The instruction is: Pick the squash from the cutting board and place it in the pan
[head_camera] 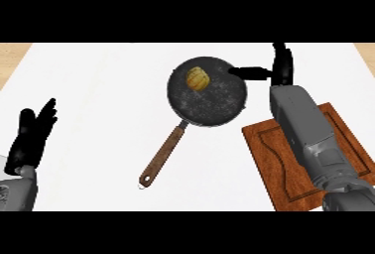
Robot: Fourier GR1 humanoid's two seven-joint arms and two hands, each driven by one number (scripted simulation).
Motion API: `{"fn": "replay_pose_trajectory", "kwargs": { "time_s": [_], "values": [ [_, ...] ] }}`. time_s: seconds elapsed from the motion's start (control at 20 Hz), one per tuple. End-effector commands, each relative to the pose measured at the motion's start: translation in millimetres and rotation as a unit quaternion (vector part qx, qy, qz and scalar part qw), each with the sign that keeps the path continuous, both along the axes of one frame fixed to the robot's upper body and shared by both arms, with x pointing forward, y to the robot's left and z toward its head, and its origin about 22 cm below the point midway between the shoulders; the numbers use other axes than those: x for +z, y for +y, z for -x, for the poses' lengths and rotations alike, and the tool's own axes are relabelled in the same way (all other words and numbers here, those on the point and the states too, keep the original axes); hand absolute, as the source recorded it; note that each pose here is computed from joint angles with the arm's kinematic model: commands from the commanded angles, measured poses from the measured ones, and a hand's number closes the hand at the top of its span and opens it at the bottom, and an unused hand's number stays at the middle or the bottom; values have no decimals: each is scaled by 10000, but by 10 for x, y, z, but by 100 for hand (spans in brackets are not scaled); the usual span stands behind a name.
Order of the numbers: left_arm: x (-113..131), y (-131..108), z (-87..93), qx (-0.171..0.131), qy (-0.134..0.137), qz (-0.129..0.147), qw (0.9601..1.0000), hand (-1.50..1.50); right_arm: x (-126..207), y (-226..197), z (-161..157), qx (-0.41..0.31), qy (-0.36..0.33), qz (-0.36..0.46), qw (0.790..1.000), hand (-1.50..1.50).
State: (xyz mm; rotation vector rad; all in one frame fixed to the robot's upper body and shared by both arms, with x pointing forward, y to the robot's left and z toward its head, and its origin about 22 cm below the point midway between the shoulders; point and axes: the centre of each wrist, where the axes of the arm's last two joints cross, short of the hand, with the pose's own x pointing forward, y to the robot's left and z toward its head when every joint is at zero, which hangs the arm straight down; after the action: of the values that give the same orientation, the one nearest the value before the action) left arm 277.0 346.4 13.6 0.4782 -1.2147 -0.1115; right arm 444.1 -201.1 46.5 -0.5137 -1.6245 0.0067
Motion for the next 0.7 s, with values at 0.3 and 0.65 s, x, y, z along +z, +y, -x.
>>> {"fn": "replay_pose_trajectory", "kwargs": {
  "time_s": [0.3, 0.65],
  "values": [
    [-19, 134, 145, 280, 96, -60, 9995, 0, -39, -1268, 362, 232, 52, -7, 9997, -150],
    [53, -5, 79, 160, -29, -125, 9998, 0, 307, -2035, 728, 411, 142, 110, 9990, -150]
  ]
}}
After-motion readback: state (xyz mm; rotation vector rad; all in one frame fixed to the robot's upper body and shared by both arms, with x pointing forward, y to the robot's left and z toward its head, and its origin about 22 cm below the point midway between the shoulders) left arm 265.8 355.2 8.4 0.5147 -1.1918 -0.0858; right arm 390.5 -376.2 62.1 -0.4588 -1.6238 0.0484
